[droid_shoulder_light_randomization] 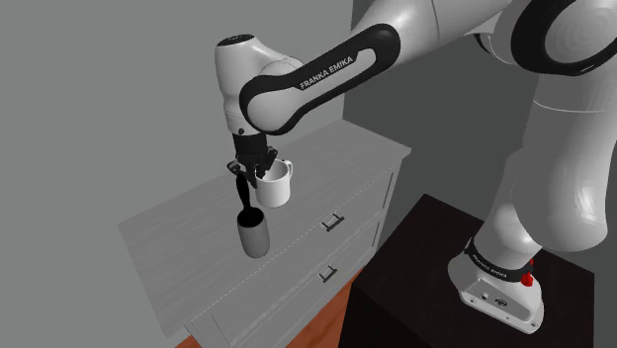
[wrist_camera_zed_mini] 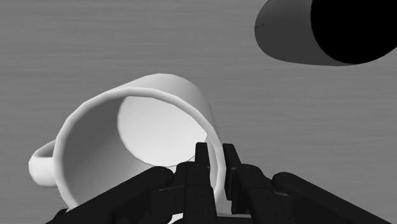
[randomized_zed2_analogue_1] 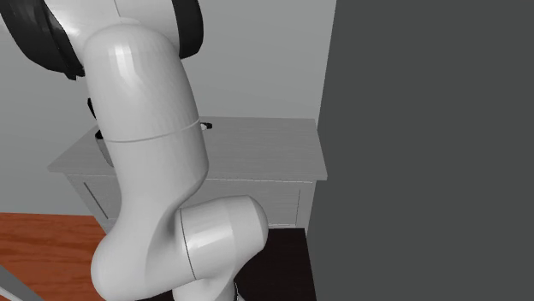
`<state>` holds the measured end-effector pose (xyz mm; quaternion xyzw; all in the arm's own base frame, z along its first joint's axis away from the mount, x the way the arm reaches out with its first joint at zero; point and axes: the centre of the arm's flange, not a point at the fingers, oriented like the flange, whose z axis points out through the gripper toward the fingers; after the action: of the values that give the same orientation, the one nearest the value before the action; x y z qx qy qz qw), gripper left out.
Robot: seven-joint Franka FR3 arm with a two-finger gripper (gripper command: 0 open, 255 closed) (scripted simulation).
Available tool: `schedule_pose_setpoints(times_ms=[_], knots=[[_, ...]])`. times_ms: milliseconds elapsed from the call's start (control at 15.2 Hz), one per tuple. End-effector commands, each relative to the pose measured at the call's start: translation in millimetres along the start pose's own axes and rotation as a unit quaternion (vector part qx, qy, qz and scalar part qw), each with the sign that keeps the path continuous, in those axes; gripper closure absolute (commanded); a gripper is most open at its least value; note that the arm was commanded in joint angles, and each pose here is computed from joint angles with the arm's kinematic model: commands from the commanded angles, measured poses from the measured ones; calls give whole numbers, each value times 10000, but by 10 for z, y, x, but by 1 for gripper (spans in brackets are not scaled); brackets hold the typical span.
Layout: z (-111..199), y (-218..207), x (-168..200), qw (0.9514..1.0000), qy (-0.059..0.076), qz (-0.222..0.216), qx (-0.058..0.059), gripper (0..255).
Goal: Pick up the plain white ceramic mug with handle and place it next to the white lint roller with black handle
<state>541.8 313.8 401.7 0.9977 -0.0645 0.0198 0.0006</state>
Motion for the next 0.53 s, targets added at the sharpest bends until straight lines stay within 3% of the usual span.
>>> schedule_pose_setpoints(times_ms=[0,462], knots=[[112,-8,-7,10000,4,-1,3,255],[280,-8,-14,10000,4,-1,3,255]])
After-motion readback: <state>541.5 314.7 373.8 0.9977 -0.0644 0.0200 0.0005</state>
